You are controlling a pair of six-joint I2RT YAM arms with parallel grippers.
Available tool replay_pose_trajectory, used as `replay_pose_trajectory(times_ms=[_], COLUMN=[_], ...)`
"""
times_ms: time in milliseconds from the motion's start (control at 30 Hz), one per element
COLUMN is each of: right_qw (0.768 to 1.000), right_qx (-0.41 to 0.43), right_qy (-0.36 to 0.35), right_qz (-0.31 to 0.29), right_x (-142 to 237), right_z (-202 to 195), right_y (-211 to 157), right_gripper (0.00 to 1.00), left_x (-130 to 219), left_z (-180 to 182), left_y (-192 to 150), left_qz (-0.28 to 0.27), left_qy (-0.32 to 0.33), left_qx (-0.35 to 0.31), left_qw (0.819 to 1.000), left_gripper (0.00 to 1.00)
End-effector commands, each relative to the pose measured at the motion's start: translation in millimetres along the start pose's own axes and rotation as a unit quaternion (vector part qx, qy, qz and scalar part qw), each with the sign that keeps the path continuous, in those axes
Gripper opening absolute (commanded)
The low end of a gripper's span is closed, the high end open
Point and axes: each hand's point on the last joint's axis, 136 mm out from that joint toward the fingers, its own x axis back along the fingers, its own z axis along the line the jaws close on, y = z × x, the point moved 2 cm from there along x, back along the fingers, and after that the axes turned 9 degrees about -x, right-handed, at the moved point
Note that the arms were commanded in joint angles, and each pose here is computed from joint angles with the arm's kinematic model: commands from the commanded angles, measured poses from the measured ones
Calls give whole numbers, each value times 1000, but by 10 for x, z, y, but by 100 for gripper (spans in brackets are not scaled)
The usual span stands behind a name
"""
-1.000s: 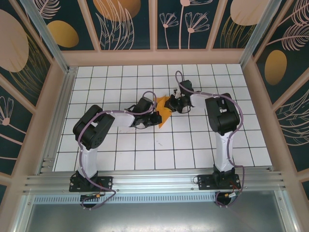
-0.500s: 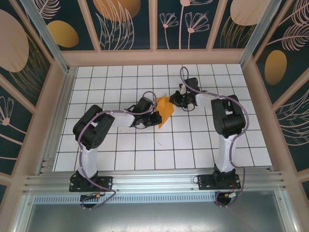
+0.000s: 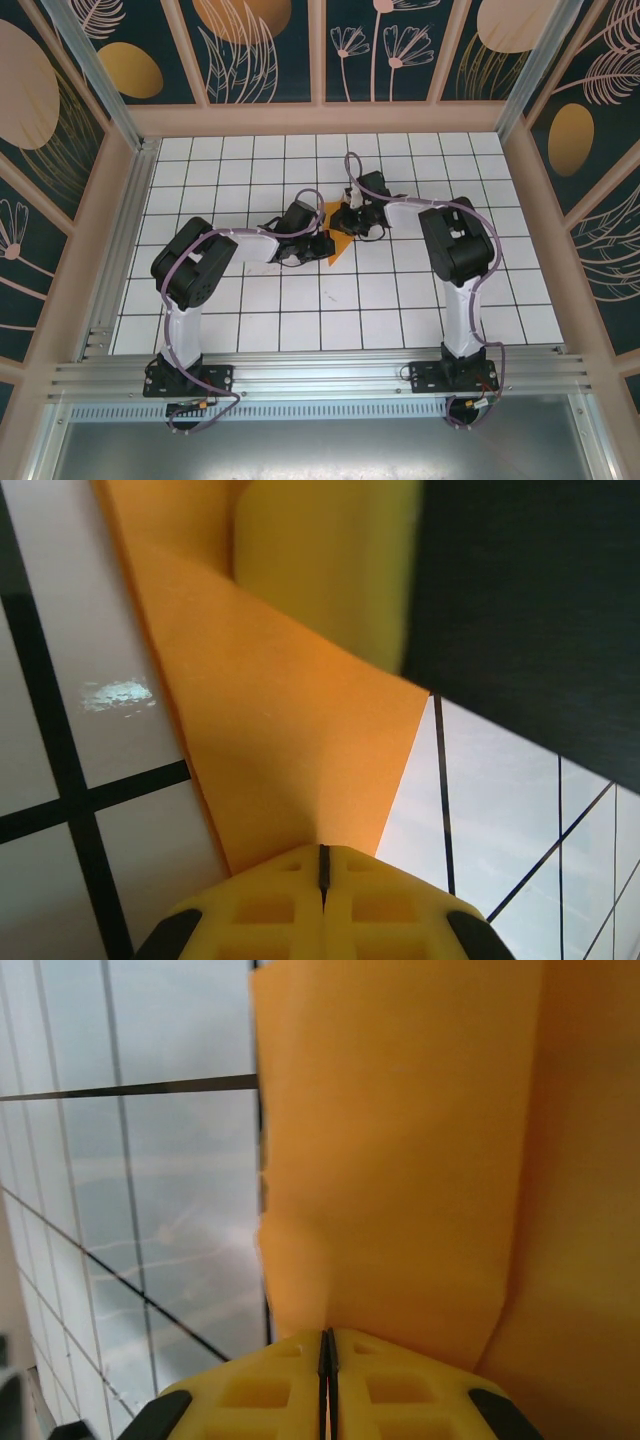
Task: Fold a paper plane with a square sheet of paper (pick it up from the middle)
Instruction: Fourth fold the wing at the center of the table.
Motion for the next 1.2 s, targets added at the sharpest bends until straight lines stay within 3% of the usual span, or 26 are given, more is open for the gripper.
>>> replay_pose_trajectory(times_ms=[0,700,1167], right_qw=[1000,993,984], right_qx=[1,-46,-60], right_qy=[-5,-65,-81], right_qz=[-8,-91,-147], right_x=[-27,-45,24], right_z=[17,-484,-540], right_y=[125,913,1488], right_gripper=[13,13,13], left_x=[-82,-70,-55], left_z=[519,625,671], left_y=[-655,-893,-978], left_qz=[106,139,147], left_qy=[85,99,102], left_qx=[43,38,42], left_qw=[990,985,983], left_gripper=[2,2,2])
